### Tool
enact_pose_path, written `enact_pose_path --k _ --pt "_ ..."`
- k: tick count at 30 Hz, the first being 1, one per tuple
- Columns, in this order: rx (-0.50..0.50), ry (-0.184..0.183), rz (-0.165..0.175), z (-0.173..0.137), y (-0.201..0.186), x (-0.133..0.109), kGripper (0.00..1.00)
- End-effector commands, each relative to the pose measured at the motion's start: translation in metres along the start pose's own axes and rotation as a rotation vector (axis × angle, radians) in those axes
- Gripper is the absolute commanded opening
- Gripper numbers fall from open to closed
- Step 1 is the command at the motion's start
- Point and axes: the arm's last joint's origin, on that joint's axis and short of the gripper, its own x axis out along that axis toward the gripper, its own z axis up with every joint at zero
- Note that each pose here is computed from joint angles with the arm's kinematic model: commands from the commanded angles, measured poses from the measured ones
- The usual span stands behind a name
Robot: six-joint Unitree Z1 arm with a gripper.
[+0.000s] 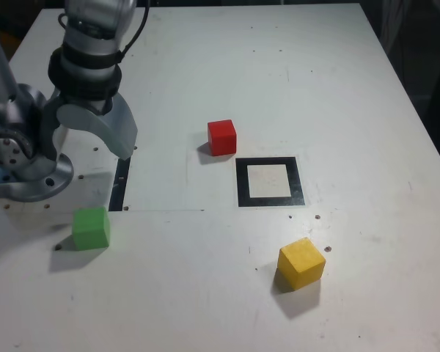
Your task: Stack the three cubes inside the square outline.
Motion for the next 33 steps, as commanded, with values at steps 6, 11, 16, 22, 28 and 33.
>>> enact_pose_path --k 6,11,16,22,28,33 --pt "0.001 -0.009 0.001 -0.002 0.000 0.000 0.99" --pt "-0.016 -0.024 0.004 -0.003 0.000 -0.006 0.99" --pt "-0.031 -0.065 0.032 0.003 0.002 -0.022 0.99" --pt "-0.033 -0.155 0.084 0.015 0.007 -0.066 0.99" --pt "-0.055 -0.215 0.108 0.047 0.010 -0.105 0.98" --pt "-0.076 -0.210 0.110 0.088 0.013 -0.118 0.98"
